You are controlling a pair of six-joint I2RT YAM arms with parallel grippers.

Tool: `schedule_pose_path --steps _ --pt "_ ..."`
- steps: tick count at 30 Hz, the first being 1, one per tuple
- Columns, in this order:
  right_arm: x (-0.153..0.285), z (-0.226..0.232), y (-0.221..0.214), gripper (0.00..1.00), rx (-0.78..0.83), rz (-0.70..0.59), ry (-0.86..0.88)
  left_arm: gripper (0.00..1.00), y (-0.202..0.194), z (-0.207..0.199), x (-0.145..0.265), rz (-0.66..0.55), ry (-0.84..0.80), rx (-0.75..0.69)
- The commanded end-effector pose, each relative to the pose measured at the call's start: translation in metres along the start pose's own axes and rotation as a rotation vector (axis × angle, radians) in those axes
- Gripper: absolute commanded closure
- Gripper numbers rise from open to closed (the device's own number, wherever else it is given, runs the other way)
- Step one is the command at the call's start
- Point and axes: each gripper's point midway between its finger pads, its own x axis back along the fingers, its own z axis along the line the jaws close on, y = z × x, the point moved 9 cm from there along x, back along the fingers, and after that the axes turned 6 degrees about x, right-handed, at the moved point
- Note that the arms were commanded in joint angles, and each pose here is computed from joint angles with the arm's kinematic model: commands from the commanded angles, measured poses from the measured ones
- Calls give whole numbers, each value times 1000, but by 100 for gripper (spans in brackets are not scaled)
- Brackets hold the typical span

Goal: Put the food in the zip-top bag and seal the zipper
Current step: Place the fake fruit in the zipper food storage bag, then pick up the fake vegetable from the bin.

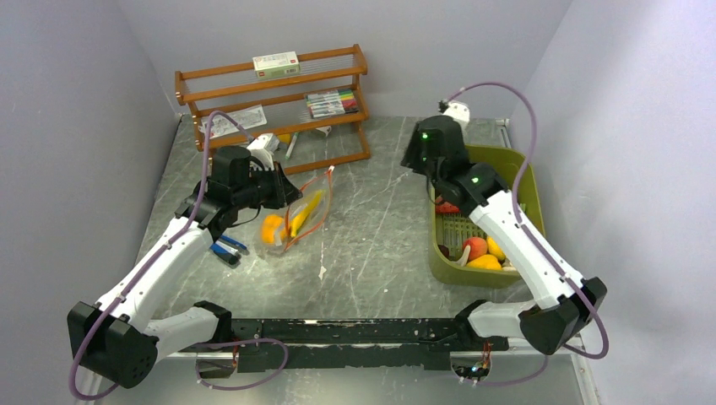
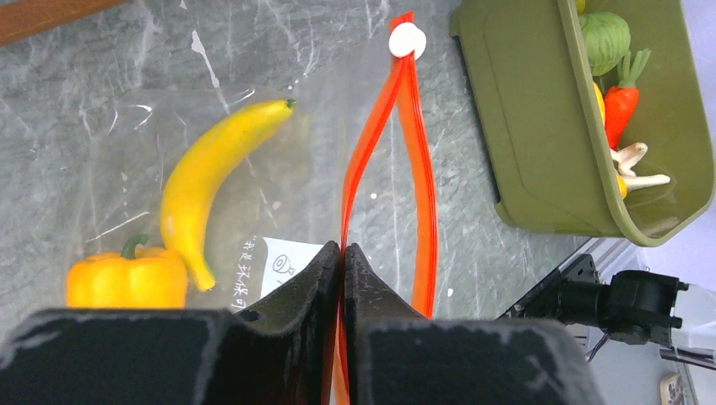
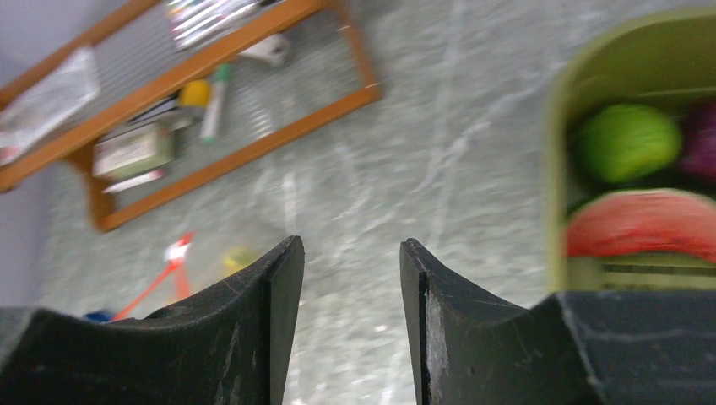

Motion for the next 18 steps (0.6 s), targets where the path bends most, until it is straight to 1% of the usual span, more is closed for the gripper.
schedule_pose_path --steps 1,8,13,18 --pt "11 -57 18 49 184 -6 -215 93 5 -3 3 -8 7 -31" --pt "-9 -113 8 45 259 97 -482 93 3 -4 3 -9 -18 -28" --pt "-30 -153 -2 41 237 138 -547 93 3 -3 2 6 -6 -40" --pt "-55 -182 -12 37 214 181 -565 93 3 -4 3 3 -17 -43"
